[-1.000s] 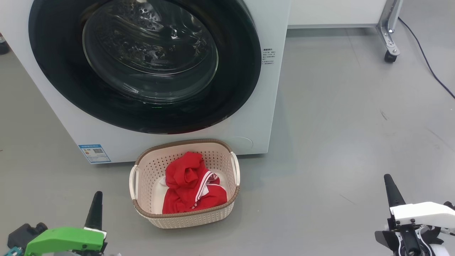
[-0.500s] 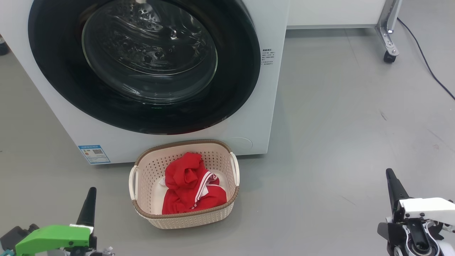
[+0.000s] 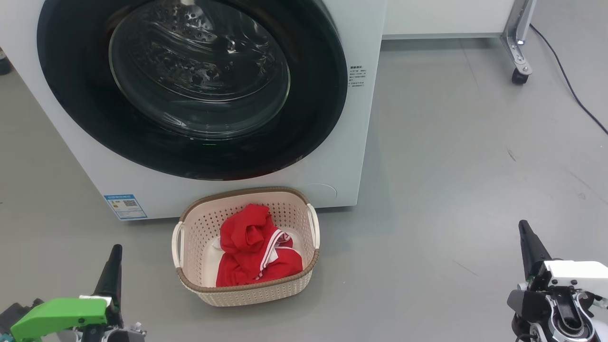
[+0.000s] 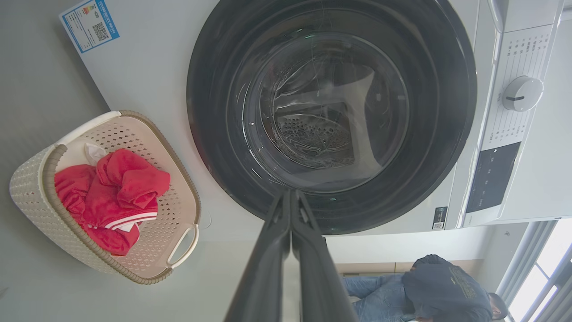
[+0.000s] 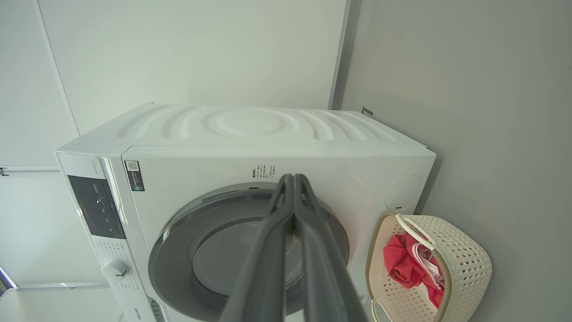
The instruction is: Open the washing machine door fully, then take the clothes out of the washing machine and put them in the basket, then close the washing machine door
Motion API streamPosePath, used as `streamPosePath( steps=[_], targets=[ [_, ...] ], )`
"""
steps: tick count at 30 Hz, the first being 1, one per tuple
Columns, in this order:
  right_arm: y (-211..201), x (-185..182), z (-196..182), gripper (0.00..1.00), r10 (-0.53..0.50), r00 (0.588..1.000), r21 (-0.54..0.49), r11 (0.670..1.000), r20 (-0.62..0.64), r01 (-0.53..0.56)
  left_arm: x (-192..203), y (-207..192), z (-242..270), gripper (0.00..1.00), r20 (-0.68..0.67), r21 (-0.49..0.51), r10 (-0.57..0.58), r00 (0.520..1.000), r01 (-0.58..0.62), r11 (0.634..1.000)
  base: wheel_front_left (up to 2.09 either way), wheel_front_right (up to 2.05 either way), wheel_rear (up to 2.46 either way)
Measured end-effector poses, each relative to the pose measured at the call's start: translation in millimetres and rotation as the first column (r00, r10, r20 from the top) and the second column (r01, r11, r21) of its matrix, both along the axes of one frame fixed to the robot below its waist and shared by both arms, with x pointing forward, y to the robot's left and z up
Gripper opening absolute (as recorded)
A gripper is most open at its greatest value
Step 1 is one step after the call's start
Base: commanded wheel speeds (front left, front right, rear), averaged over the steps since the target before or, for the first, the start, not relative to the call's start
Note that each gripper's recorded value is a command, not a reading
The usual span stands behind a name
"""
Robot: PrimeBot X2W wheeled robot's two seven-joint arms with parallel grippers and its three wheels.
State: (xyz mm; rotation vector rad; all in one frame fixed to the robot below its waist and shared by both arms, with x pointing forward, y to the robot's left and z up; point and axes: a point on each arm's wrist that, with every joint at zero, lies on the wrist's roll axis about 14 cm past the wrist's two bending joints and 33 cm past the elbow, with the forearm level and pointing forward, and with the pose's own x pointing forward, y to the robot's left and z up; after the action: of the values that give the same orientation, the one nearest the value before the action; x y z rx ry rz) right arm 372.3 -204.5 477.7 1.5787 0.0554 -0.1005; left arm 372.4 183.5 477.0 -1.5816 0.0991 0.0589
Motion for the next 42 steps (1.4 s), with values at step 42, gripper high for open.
streamPosePath(
  steps=[42],
  targets=[
    [-0.7,1.5,-0.4,0.0,-0.003,1.0,0.001,1.0,-0.002,0.003,-0.4,0.8,-2.7,0.0,-0.005,-0.001,0.0,1.0,0.0,1.0,0.0,0.0,0.0]
  ],
)
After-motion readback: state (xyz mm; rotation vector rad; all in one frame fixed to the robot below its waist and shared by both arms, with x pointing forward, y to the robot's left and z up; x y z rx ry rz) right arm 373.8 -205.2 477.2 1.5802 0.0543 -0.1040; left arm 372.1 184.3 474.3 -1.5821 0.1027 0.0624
